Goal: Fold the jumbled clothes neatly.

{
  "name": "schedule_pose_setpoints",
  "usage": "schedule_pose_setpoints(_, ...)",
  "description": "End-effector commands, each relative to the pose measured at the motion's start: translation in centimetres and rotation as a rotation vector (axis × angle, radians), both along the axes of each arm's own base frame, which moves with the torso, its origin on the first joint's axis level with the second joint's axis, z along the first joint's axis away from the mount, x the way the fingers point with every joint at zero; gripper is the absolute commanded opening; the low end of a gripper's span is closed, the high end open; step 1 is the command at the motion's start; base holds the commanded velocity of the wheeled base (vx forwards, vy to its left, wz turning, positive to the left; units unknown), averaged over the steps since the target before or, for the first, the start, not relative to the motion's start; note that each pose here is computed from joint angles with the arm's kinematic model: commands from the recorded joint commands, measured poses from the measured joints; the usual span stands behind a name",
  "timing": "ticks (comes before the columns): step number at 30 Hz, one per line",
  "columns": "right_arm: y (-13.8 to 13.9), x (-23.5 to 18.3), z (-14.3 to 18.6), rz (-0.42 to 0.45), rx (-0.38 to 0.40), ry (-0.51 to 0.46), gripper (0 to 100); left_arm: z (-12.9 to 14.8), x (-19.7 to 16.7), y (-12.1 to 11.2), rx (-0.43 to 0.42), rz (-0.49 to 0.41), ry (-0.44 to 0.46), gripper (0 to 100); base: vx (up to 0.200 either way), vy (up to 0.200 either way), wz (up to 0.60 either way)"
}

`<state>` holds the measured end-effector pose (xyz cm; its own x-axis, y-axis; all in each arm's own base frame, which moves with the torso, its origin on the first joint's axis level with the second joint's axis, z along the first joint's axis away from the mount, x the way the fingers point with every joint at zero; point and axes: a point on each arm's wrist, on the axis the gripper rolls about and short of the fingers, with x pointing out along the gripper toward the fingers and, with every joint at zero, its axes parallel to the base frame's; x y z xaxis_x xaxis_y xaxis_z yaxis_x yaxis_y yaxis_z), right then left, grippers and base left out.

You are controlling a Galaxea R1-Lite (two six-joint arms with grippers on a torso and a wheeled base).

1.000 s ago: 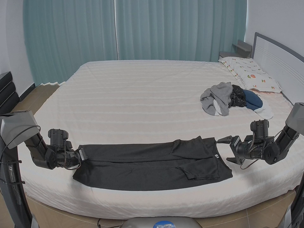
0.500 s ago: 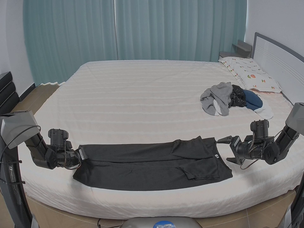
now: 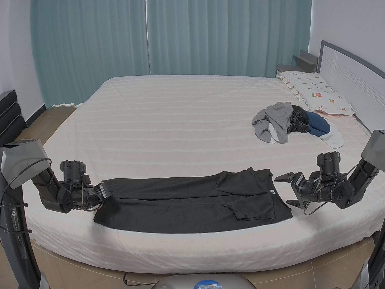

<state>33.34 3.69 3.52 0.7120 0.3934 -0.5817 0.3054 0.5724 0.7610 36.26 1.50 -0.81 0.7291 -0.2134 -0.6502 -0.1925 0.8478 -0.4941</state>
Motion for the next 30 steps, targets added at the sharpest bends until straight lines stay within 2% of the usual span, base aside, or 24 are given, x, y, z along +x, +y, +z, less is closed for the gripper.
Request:
schedule_pose_setpoints(1, 0.0, 0.0, 0.0, -0.001, 0.001, 0.001, 100, 0.3, 0.6, -0.2, -0.011, 0.006, -0.020, 0, 0.000, 0.000, 0.00)
schedule_pose_setpoints(7, 0.0, 0.0, -0.1, -0.001, 0.001, 0.002, 100, 0.5, 0.9, -0.2, -0.015, 0.010, -0.029, 0, 0.000, 0.000, 0.00)
schedule_pose_setpoints(20, 0.0, -0.1, -0.1, 0.000, 0.002, 0.004, 100, 1.9, 1.0, -1.5, -0.012, -0.022, -0.064, 0, 0.000, -0.200, 0.00)
schedule_pose_setpoints(30, 0.0, -0.2, -0.1, -0.001, 0.003, 0.006, 100, 4.6, 1.0, -4.2, 0.031, -0.017, -0.103, 0, 0.000, -0.200, 0.00)
